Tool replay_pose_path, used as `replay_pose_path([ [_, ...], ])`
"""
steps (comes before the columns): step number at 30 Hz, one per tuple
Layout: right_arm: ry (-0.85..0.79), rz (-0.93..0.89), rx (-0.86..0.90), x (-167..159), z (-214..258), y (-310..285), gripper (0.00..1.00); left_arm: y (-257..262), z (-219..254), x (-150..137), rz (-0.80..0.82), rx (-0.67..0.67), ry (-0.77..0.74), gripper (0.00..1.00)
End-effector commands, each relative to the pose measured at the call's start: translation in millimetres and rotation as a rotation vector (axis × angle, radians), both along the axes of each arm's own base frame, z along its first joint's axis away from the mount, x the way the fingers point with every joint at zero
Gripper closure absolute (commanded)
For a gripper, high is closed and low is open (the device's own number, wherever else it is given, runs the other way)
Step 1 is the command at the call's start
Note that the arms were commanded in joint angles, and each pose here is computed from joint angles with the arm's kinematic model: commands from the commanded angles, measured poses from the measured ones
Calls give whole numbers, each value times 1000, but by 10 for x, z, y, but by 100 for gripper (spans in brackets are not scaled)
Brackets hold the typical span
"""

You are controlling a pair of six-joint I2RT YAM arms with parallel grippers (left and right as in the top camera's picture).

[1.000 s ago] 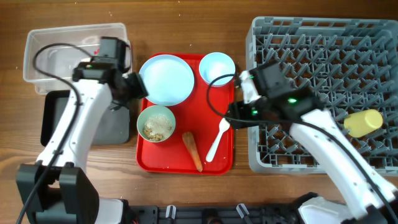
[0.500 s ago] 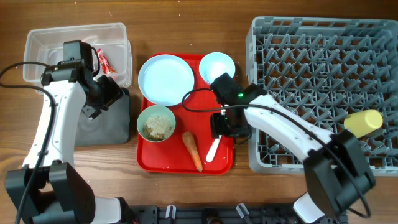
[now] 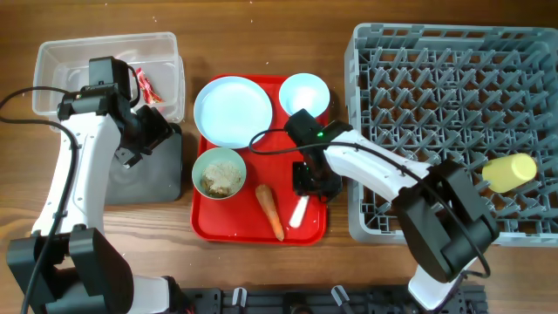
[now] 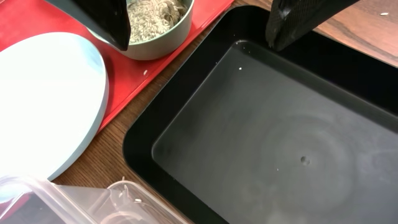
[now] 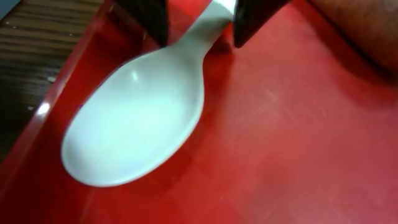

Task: Sort waste into correct bins and load items into the dishwasher rack
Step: 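Grasp the white spoon on the tray with the right gripper, then carry the spoon right and set it in the dish rack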

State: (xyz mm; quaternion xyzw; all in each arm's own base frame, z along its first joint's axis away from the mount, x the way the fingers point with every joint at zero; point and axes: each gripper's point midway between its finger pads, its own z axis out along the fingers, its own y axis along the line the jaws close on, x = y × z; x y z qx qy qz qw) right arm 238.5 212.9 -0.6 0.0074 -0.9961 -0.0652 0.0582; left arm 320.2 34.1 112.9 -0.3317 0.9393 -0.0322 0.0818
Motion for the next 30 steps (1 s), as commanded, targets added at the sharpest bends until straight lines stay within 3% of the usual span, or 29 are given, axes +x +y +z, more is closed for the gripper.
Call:
replay_pose_path([
  [1,6,-17,-41,17,-105,-39,76,1,62,1,19,-6,-19,28],
  [5,7,-17,-41,15,-103,-39,76,0,62,-1,19,-7,-18,28],
  [15,-58,-10,6,113,70,28,93,-1,60,-9,19,-7,-15,28],
  [20,-134,1,35,198,300,41,95,-1,60,-10,19,-7,-14,28],
  [30,-475,-7,134,510,1430,-351,96,-2,59,-17,19,-7,-11,28],
])
